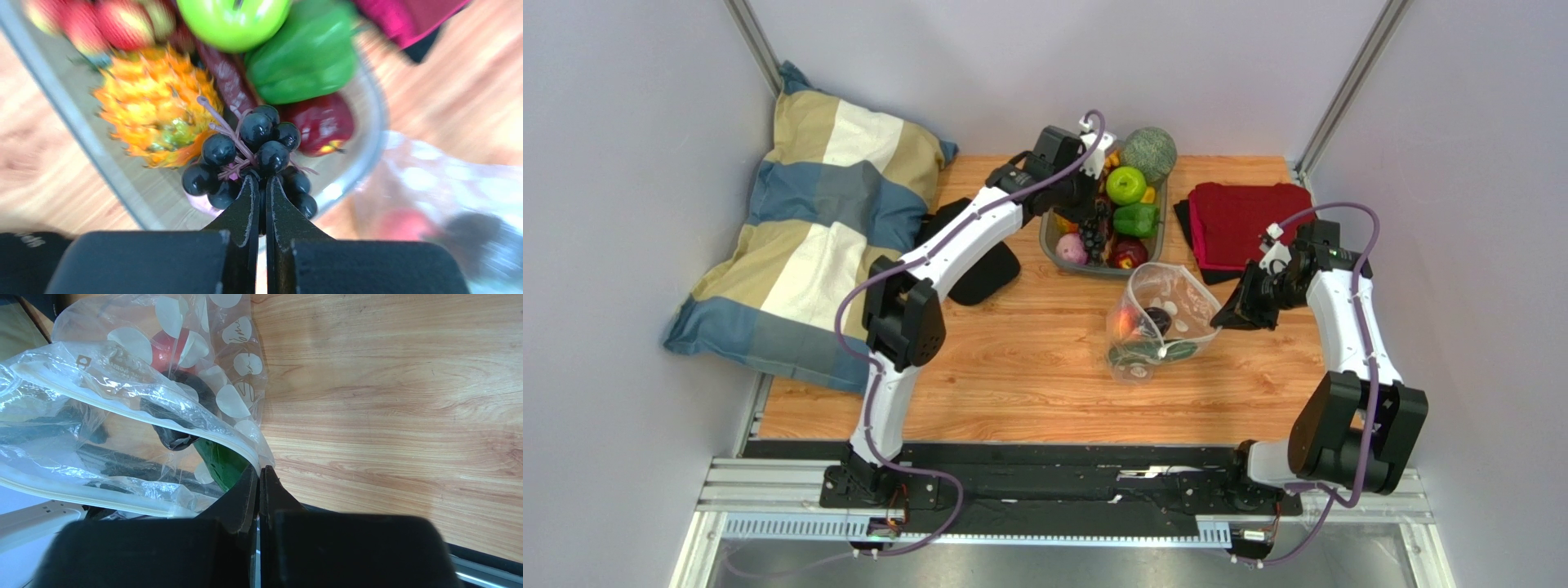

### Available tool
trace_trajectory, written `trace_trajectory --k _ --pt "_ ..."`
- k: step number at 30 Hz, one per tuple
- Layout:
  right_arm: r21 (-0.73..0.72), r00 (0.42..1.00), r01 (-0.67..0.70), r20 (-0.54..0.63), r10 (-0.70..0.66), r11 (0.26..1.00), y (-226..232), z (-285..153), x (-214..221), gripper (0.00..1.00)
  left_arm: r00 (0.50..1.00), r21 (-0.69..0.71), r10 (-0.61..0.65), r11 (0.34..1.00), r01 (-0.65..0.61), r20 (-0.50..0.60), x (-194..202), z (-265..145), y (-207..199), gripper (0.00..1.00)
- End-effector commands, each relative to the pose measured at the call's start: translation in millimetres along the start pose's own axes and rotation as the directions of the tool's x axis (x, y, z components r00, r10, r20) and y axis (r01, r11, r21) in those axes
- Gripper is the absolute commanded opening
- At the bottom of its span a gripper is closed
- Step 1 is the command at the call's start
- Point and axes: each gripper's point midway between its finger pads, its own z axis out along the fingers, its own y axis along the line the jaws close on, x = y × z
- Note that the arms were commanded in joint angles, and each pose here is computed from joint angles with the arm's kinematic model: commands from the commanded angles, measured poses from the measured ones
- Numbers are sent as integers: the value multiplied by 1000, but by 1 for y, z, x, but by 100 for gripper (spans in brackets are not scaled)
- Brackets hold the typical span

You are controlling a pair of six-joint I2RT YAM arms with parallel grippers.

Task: Place the food in the zip-top bag and seal the zipper
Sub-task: Pick up the fake fruit from the bin, then place the fake fruit in the zipper food storage bag.

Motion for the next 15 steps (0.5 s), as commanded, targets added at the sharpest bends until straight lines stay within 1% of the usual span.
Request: trace_trajectory --k 1,8,11,12,15 --pt "-54 999 25 40 -23 998 12 -4 -12 0 967 70 29 996 -49 252 -92 -92 -29 0" --pt "-85 999 36 36 -33 996 21 -6 -12 0 934 164 5 984 -68 357 -131 -141 -57 0" --pt "-101 998 49 37 -45 994 27 -7 -12 0 921 250 -13 964 -92 389 -141 -166 -84 0" --pt "-106 998 48 35 -45 993 28 -7 -12 0 915 284 -12 952 -113 403 -144 -179 -97 0" --pt "-150 998 56 36 -52 987 38 -10 -11 0 907 354 19 917 -183 421 -139 -202 -135 0"
